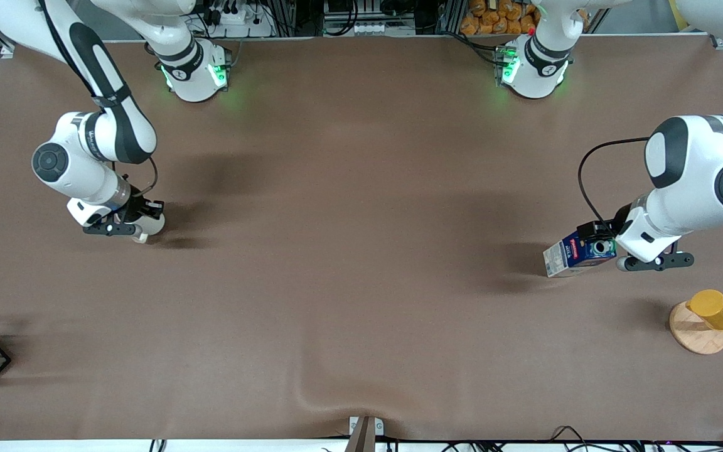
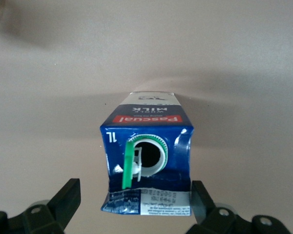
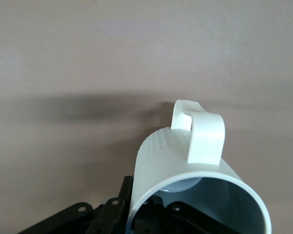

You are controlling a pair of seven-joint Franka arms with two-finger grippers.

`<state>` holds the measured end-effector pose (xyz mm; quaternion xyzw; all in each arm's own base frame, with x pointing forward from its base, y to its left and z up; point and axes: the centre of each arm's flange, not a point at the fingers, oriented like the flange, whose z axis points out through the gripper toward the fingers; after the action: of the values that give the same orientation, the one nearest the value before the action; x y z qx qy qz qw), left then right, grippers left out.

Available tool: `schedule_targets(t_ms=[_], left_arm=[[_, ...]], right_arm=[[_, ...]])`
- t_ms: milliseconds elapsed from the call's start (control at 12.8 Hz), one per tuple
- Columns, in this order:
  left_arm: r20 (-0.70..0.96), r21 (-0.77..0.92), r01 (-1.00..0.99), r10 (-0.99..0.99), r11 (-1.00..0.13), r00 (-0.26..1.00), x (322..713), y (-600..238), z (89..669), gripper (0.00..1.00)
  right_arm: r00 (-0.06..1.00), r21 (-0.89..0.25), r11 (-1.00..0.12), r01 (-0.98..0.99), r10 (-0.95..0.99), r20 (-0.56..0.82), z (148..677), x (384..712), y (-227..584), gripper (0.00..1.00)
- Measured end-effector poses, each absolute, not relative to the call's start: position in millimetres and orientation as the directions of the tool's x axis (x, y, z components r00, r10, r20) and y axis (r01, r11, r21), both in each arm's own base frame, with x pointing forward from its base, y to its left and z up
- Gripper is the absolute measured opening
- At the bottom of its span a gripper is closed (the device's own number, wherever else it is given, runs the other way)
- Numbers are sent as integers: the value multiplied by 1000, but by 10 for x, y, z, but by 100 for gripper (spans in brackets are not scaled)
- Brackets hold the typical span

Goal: Place milk next to cup
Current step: 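Carry the mug to the table center while the left gripper lifts the carton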

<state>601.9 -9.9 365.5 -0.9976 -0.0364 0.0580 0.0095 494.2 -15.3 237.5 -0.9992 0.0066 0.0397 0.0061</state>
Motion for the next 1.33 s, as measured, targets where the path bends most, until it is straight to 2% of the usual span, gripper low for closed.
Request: schedule_targets(t_ms=[312, 546, 936, 1092, 1248, 1326], left_arm=[[-114, -23, 70, 72, -997, 991, 6022, -109, 3658, 100], [-119, -23, 71, 73, -997, 990, 6021, -101, 3626, 100], [-137, -24, 73, 75, -997, 988, 6021, -97, 3523, 100], [-140, -24, 73, 75, -997, 987, 6022, -98, 3504, 95], [-139, -24, 71, 73, -997, 988, 6022, -110, 3505, 71], [-137, -23, 70, 72, -997, 988, 6028, -116, 3516, 64]], right_arm=[[1000, -19, -1000, 12, 12, 7, 3052, 5210, 1376, 5], [1000, -118, -993, 8, 6, 18, 3337, 5169, 2810, 5], [997, -133, -991, -22, -12, -78, 2896, 4828, 4636, 5], [994, -108, -994, -20, -8, -110, 2649, 4721, 4824, 5], [990, -82, -996, -19, -8, -138, 2508, 4561, 4952, 5], [989, -73, -997, -24, -13, -146, 2464, 4447, 5046, 5]])
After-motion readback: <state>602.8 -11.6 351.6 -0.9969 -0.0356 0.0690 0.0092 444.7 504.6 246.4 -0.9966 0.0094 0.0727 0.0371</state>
